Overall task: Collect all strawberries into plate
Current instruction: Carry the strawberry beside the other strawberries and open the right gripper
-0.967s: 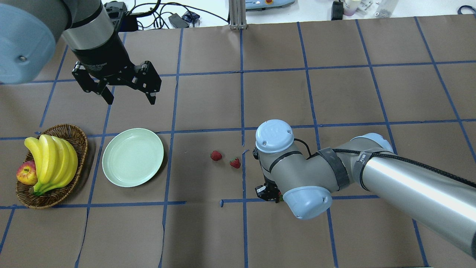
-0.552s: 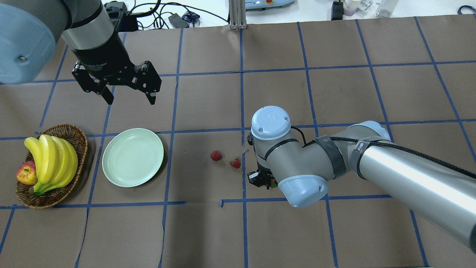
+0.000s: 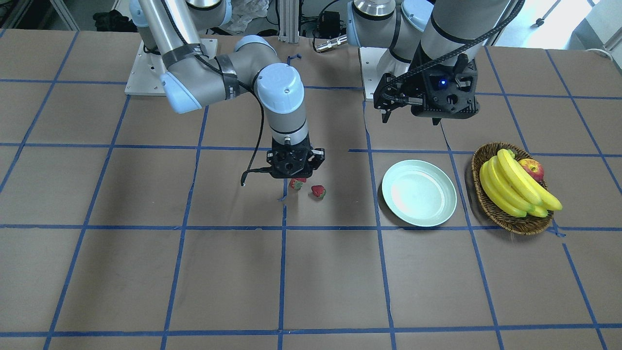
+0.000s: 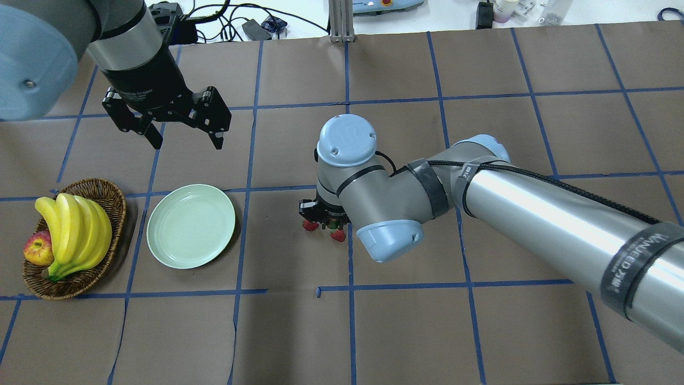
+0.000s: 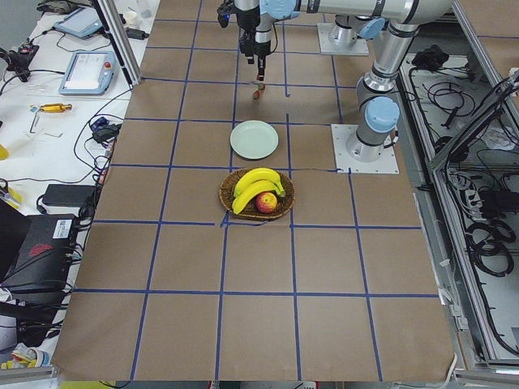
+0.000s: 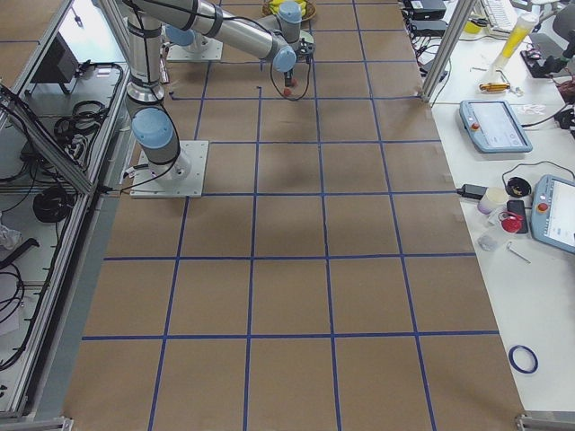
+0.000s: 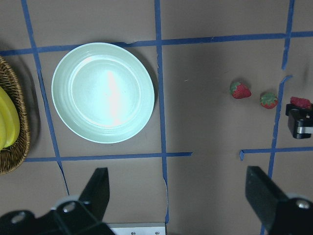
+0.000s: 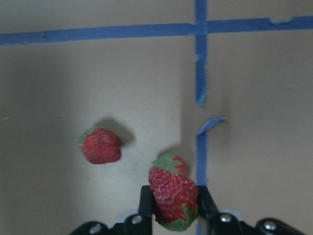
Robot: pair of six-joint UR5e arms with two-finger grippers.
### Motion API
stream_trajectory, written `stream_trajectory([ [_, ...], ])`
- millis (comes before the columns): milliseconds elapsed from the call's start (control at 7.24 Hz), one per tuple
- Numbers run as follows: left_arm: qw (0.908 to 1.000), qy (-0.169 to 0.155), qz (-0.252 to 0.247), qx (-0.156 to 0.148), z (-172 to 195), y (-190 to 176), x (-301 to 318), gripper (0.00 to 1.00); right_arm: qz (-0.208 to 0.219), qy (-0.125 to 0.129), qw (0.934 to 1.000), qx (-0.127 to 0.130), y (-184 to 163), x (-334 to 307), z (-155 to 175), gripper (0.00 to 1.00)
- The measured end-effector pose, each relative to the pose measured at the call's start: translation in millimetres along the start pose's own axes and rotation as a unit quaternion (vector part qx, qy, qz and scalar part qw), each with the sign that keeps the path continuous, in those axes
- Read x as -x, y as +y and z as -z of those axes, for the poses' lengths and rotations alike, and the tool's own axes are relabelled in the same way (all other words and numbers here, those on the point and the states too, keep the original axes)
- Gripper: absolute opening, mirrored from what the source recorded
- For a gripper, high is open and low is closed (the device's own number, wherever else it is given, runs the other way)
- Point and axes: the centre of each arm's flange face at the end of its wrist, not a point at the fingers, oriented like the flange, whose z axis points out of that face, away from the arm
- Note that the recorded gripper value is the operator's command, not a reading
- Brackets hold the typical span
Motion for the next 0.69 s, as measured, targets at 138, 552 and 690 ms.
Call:
stream_trajectory([
  [138,1.0,0.0,0.0,0.0,0.5,0.3,0.0,1.0,-0.002,-0.001,1.0,0.0,10.3,28.9,-7.8,0.0],
  [552,1.0,0.0,0.0,-0.001,0.9,0.6,0.1,1.0,-0.006,0.009,0.9998,0.019,23.6,52.1,-37.2,0.99],
  [690,1.0,0.0,0.0,-0.001,1.1,0.7,0.0,1.0,-0.007,0.013,0.9996,0.025,24.0,51.9,-45.1,1.0],
])
